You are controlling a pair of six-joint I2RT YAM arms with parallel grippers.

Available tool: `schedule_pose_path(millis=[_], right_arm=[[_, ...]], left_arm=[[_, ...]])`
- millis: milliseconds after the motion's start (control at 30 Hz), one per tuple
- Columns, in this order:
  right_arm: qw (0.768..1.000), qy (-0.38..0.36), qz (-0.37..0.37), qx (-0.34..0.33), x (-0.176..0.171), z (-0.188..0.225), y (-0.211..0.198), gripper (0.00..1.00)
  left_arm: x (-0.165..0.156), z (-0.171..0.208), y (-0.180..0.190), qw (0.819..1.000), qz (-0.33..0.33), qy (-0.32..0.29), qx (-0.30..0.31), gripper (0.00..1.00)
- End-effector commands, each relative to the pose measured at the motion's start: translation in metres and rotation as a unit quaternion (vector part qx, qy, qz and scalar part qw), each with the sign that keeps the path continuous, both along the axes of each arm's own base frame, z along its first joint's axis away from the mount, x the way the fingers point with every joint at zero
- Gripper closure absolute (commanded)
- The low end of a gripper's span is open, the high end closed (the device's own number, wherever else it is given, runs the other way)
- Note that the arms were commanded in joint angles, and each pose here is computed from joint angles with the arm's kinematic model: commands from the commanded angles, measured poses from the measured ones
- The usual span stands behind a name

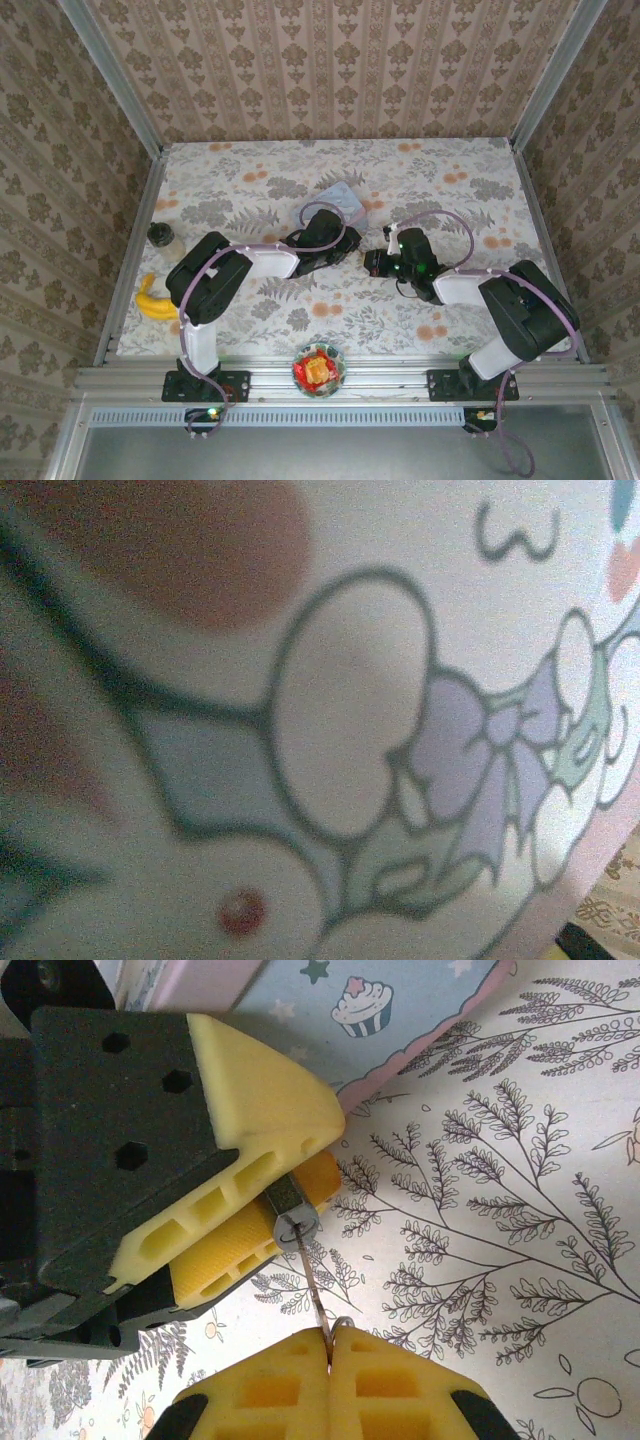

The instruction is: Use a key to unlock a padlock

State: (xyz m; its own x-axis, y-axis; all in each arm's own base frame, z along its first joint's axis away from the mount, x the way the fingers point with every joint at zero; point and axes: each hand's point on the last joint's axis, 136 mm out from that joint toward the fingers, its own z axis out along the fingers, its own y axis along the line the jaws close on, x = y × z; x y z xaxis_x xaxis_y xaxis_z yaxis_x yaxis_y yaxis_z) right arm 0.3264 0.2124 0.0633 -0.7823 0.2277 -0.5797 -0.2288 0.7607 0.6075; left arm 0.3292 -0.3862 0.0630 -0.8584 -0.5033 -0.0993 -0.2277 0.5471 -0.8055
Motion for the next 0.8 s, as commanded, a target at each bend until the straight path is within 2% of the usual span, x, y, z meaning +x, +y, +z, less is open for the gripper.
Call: schedule_pose_path(millis=[0,500,767], right_arm=[[0.997,-0.056,0.038,0.029,0.019,0.036,0.02,1.0],[0.997,-0.03,0.046,0.047,0.002,0.045,0.019,1.0],[0.998,-0.021,0.033,0.04,0.006,0.061,0.008,1.0]], left_arm=[[-0.084,-0.054,-0.006,0.972,-0.062,0.224,-0.016,1.0],[-0.098,-0.035,-0.002,0.964,-0.065,0.258,-0.026,1.0],[-0.098,-0.037,0.003,0.963,-0.063,0.262,-0.018,1.0]])
